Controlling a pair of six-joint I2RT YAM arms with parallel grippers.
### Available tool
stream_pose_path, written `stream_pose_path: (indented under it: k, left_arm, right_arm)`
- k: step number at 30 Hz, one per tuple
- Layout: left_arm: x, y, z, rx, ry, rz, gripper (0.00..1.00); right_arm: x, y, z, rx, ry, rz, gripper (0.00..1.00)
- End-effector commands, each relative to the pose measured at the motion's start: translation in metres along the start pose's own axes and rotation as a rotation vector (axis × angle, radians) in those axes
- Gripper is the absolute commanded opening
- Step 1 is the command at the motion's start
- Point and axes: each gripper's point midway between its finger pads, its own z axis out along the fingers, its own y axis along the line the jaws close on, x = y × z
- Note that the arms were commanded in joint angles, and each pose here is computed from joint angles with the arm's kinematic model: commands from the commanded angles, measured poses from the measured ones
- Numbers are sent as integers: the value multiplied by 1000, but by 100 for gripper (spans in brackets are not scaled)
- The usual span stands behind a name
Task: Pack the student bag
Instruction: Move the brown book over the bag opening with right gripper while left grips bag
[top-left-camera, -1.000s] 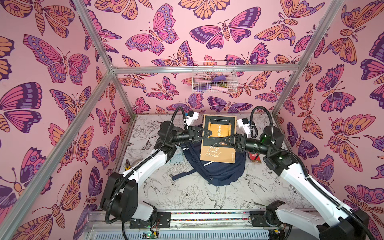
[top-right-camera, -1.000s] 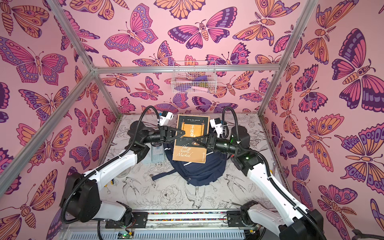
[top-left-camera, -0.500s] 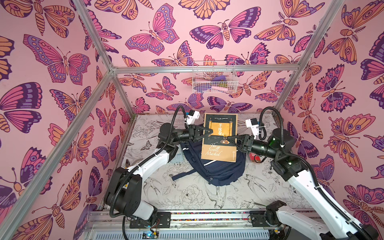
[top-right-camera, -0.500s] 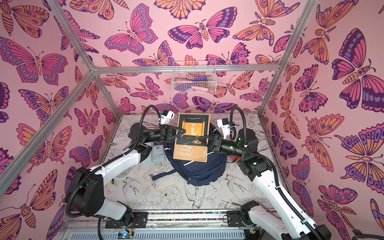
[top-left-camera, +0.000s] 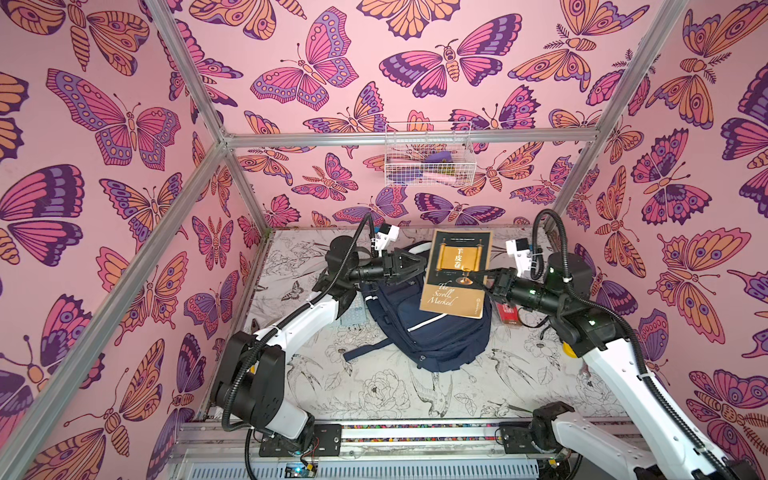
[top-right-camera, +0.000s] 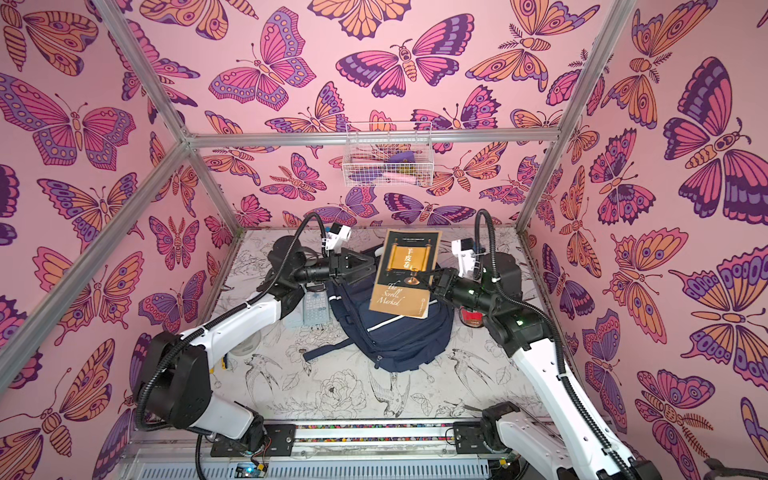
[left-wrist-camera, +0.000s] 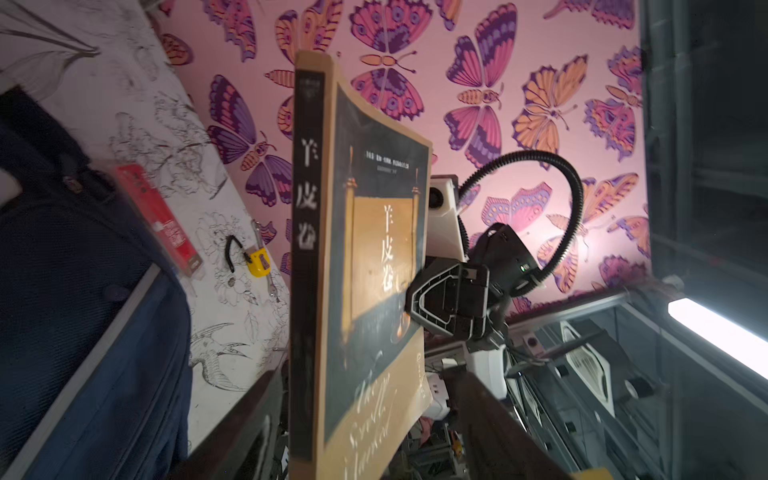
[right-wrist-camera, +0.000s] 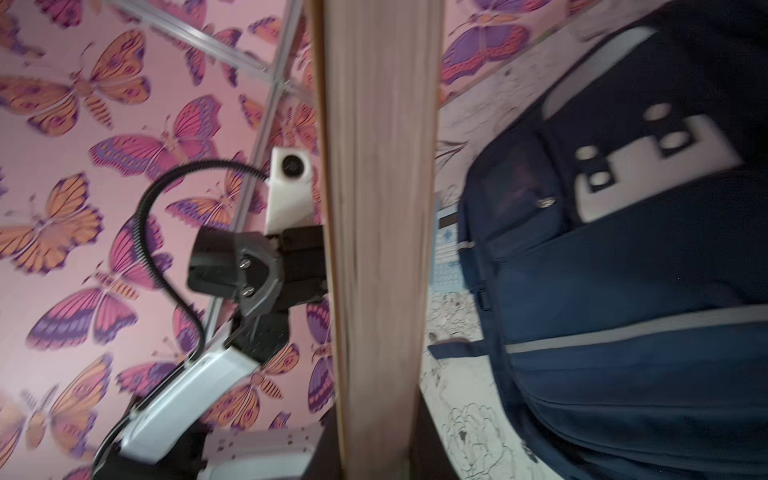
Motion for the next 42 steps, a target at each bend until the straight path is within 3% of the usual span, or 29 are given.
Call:
stream_pose_path:
  k: [1,4,8,11,15,21,25,30,34,42]
  left_arm:
    - [13,25,0,-204,30,106,73]
    - [27,50,17,-299,93,114,72]
    - [58,98,40,-603,244,259,71]
    - [86,125,61,-744,415,396,72]
    - [120,149,83,-831,602,537,77]
    - [141,179,91,-942,720,620,74]
    - [143,197,89,-1026,746,644,58]
    - [129,199,87,-1119,717,717,18]
    - [111,179,89,-1122,651,756,0]
    - [65,96,92,-991,440,799,0]
  right_arm:
    - [-14,-49,-36,281,-115,28,0]
    - [-10,-92,-61,512,-139,61,0]
    - [2,-127,-90,725,-127,85,0]
    - [7,-134,-103,752,-144,101,0]
    - [12,-138,-119,782,-173,108,0]
    - [19,-144,-126,800,-164,127,0]
    - [23,-145,-127,794,-164,132,0]
    - [27,-147,-122,781,-137,131,0]
    - [29,-146,-117,756,-124,124,0]
    - [35,-131,-93,580,-78,117,0]
